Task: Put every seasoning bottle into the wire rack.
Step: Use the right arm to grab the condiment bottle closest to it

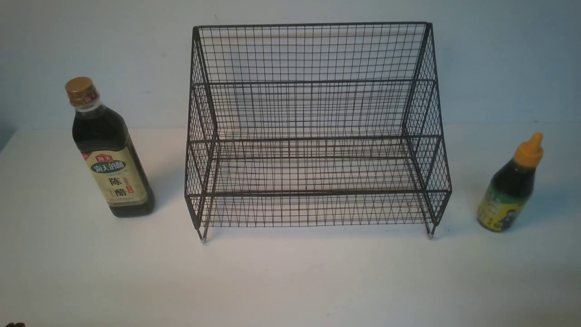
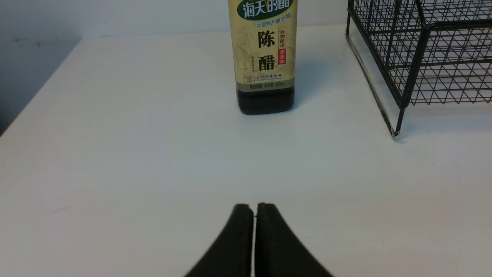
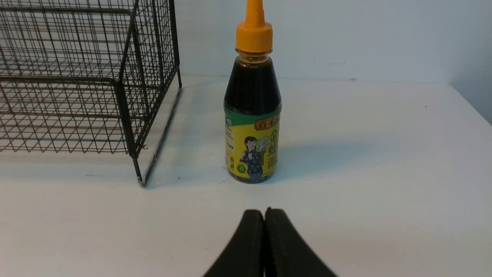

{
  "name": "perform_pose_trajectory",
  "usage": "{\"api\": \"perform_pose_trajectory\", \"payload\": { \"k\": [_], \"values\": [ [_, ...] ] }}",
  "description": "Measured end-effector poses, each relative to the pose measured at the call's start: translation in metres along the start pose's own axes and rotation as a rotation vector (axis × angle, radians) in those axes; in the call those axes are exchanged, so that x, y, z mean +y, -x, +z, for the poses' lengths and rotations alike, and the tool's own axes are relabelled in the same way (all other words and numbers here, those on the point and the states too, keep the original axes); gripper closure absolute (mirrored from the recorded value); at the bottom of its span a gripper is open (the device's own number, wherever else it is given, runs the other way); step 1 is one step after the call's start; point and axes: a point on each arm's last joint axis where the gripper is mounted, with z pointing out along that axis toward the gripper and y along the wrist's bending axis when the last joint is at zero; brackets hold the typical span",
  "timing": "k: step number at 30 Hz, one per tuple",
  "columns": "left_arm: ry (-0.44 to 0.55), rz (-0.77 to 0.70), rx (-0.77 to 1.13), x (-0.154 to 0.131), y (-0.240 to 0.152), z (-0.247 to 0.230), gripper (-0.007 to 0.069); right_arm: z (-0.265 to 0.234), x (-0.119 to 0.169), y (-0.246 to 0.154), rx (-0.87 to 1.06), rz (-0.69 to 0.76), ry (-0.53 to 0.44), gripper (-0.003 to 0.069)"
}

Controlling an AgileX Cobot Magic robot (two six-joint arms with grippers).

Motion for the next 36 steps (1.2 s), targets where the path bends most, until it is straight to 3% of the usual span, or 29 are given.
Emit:
{"api": "perform_pose_trajectory", "payload": {
  "k": [15,17,24,27,36],
  "values": [
    [0.0,0.0,0.0,0.0,0.0,0.0,0.063,0.0,0.0,0.001,-0.009,0.013,0.003,0.0669],
    [0.0,0.0,0.0,0.0,0.0,0.0,0.063,0.0,0.001,0.003,-0.04,0.051,0.011,0.0669],
    [0.0,0.0,0.0,0.0,0.0,0.0,0.063,-0.007,-0.004,0.034,-0.413,0.46,0.053,0.0669],
    [0.0,0.0,0.0,0.0,0.0,0.0,0.063,-0.009,-0.007,0.038,-0.467,0.545,0.053,0.0669],
    [0.0,0.0,0.0,0.0,0.0,0.0,0.063,-0.01,-0.008,0.041,-0.505,0.567,0.047,0.0669]
  ]
}}
